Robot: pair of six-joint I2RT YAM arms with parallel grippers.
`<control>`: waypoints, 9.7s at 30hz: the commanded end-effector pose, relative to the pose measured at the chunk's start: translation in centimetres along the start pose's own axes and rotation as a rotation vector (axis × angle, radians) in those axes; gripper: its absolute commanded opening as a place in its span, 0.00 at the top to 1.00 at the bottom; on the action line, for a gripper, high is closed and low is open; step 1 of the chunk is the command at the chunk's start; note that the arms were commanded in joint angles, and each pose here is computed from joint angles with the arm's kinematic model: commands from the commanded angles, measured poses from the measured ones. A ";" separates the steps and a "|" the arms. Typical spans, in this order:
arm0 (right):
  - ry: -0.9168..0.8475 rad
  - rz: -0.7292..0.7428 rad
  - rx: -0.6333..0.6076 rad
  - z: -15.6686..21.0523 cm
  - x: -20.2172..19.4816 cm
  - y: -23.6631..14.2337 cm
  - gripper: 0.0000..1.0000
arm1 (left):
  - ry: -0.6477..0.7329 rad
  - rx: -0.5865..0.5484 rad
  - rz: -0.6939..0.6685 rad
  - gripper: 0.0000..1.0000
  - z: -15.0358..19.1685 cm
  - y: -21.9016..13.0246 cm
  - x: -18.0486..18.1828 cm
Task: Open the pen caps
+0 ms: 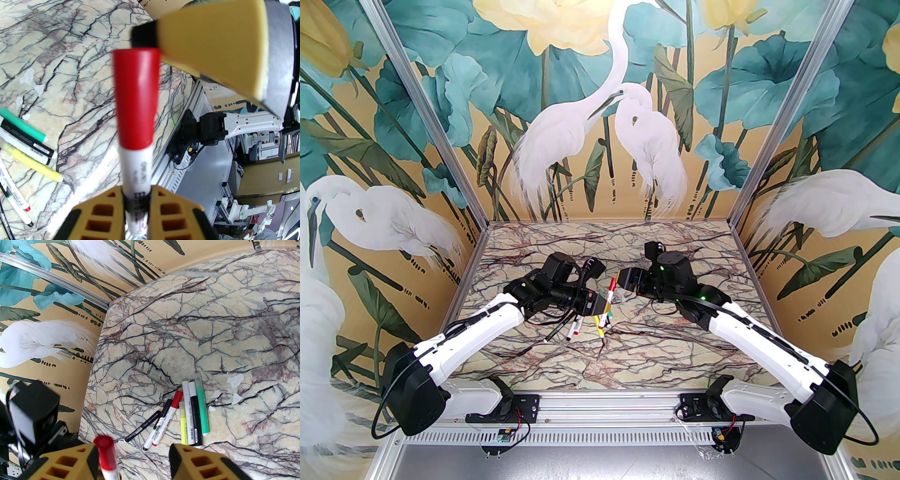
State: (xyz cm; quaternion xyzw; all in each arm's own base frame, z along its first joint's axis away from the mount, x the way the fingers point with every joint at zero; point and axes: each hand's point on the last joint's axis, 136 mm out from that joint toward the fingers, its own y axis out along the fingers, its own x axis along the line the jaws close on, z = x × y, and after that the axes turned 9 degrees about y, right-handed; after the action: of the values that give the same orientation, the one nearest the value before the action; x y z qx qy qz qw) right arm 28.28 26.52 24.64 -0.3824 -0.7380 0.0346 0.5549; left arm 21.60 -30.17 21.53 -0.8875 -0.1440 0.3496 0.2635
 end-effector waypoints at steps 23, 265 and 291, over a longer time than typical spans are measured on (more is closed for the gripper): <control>0.010 -0.041 0.054 1.7 1.1 1.5 0.69 | 0.063 -0.014 0.034 0.85 -1.4 1.3 -1.9; -0.082 0.828 0.305 -7.0 -26.8 9.5 0.80 | 0.022 -0.215 -0.314 0.98 -1.8 -10.6 4.6; -0.077 0.837 0.310 -6.8 -27.2 9.6 0.73 | 0.012 -0.198 -0.303 0.98 -1.4 -10.3 4.7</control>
State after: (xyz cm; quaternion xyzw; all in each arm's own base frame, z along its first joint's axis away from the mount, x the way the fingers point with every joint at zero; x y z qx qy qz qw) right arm 41.46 14.36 1.55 -0.5569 -0.5327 0.3765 0.5141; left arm 25.39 -20.09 26.11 -0.8798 -0.3168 0.2754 0.2228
